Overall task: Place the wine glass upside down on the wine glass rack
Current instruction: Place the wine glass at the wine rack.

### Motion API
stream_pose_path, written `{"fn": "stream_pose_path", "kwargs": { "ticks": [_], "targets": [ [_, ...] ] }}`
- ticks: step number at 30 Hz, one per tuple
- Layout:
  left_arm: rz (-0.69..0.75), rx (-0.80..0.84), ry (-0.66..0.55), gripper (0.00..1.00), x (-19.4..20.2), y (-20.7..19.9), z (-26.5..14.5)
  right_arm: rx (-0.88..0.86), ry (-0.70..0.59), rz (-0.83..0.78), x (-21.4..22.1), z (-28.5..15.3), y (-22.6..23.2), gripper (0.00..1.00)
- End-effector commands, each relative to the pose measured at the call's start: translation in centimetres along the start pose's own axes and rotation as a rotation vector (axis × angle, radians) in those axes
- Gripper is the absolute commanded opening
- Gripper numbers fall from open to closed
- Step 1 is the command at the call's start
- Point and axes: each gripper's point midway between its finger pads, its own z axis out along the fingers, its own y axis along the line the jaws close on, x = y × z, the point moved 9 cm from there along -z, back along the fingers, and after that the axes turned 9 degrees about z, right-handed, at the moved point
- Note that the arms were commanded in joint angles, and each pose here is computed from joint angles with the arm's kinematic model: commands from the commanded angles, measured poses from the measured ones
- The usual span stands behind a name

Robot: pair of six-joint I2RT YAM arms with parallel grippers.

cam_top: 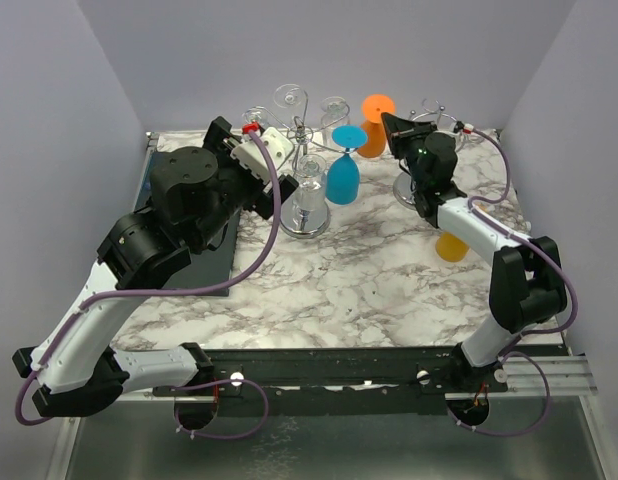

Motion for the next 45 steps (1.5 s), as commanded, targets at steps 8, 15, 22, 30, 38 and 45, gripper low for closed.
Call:
{"fn": "stream_pose_path", "kwargs": {
  "ticks": [8, 15, 22, 30, 38, 45],
  "targets": [
    [-0.013, -0.002, -0.008, 0.99, 0.5, -0.1, -0.6, -0.076, -0.121, 0.083, -2.0, 0.9, 2.7, 0.01],
    [-0.014, 0.003, -0.014, 0.99, 0.4, -0.1, -0.5, -0.061, -0.143, 0.108, -2.9, 1.0, 2.6, 0.01],
    [-0.021, 0.000, -0.024, 0.99, 0.1, 0.1, -0.5, -0.029, -0.150, 0.116, -3.2, 1.2, 2.1, 0.01],
    [-0.024, -0.001, -0.028, 0.99, 0.0, 0.2, -0.5, 0.000, -0.169, 0.114, -3.4, 1.1, 1.4, 0.01],
    [-0.026, 0.001, -0.028, 0.99, -0.1, 0.1, -0.5, 0.025, -0.198, 0.125, -3.6, 1.2, 0.8, 0.00],
    [-0.025, -0.002, -0.030, 0.99, -0.1, 0.2, -0.5, 0.061, -0.188, 0.136, -3.6, 0.8, 0.3, 0.01]
  ]
}}
